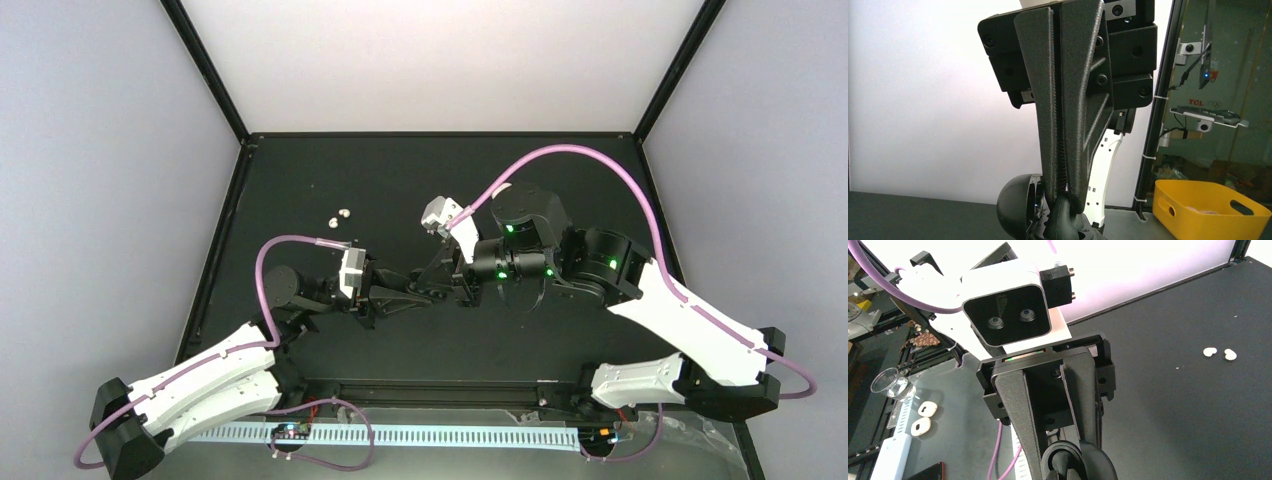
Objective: Insert the wireless bluetooth earbuds into the charging case
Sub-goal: Adjust the earbud with the charging case.
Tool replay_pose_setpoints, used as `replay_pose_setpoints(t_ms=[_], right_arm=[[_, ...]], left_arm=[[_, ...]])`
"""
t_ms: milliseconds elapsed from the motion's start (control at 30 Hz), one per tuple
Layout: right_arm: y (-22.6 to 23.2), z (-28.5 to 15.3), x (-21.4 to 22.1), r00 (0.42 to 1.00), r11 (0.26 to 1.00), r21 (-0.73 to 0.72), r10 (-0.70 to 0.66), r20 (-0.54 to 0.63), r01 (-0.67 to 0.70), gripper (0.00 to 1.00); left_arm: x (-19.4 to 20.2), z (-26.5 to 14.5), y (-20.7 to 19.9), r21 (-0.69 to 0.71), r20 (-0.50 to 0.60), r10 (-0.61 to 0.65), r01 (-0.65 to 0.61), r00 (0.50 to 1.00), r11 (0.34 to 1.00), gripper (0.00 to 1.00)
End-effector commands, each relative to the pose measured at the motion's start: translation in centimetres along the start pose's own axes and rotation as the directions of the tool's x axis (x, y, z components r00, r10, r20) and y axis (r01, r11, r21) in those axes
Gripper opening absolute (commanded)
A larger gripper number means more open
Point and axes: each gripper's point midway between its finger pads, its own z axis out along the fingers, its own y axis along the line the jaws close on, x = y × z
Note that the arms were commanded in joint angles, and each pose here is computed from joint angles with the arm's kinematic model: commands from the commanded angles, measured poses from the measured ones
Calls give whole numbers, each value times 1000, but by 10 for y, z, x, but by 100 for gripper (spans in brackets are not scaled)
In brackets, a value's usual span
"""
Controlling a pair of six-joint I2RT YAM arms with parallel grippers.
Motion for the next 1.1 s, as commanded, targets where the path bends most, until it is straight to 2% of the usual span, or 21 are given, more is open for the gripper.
replay_pose_setpoints(t_ms=[0, 1067], right_arm=[[4, -3, -4, 1000, 1000, -14, 1, 25, -1, 1], [-8, 12, 19, 995, 999, 28, -34, -99, 37, 1]], left_arm=[[-16, -1, -9, 21, 45, 37, -38, 998, 999, 2], [-47, 2, -19, 44, 112, 71, -76, 991, 996, 2]])
